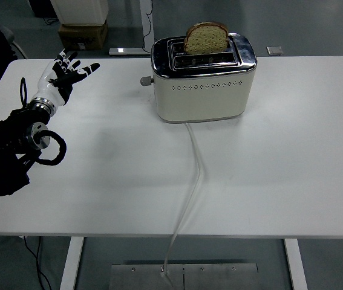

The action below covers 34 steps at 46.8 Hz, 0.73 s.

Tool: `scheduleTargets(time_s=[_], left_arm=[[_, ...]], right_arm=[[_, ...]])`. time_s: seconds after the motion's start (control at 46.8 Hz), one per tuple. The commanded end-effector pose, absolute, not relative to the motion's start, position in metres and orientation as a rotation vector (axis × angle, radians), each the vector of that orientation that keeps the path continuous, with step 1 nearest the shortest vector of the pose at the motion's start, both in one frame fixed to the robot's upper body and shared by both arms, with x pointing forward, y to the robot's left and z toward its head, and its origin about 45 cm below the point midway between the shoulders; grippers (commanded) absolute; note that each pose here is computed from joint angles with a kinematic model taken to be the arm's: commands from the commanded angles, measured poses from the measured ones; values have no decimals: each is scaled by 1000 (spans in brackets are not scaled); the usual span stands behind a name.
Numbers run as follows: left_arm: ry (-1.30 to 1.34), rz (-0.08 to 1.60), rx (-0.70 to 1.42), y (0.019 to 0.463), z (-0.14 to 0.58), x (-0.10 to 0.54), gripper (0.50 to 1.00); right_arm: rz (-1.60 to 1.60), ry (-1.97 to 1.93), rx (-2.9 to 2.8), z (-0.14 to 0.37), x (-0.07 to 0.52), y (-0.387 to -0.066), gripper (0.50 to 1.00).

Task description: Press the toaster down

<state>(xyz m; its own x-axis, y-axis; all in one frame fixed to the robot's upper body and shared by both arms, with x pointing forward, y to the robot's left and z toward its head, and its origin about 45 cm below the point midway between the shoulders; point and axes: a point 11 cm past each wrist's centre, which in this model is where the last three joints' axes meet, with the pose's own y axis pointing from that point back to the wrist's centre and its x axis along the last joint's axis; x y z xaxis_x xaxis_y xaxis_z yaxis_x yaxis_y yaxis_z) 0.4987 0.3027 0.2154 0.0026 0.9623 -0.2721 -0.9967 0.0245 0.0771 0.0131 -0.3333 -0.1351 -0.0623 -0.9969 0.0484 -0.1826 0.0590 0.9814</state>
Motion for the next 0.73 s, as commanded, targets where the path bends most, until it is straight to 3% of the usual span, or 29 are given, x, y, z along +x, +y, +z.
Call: scheduleTargets(time_s=[0.0,0.192,0.705], left_arm=[[249,1555,-215,299,220,500,1000],[270,1519,-243,276,218,501,1000],[309,1520,-311,270,221,504,1000]], right_arm=[[-1117,-1414,1277,-135,14,-333,1000],[-1119,-1414,1283,-135,15,-332,1000],[-1118,-1413,1286,-135,15,-331,1000]])
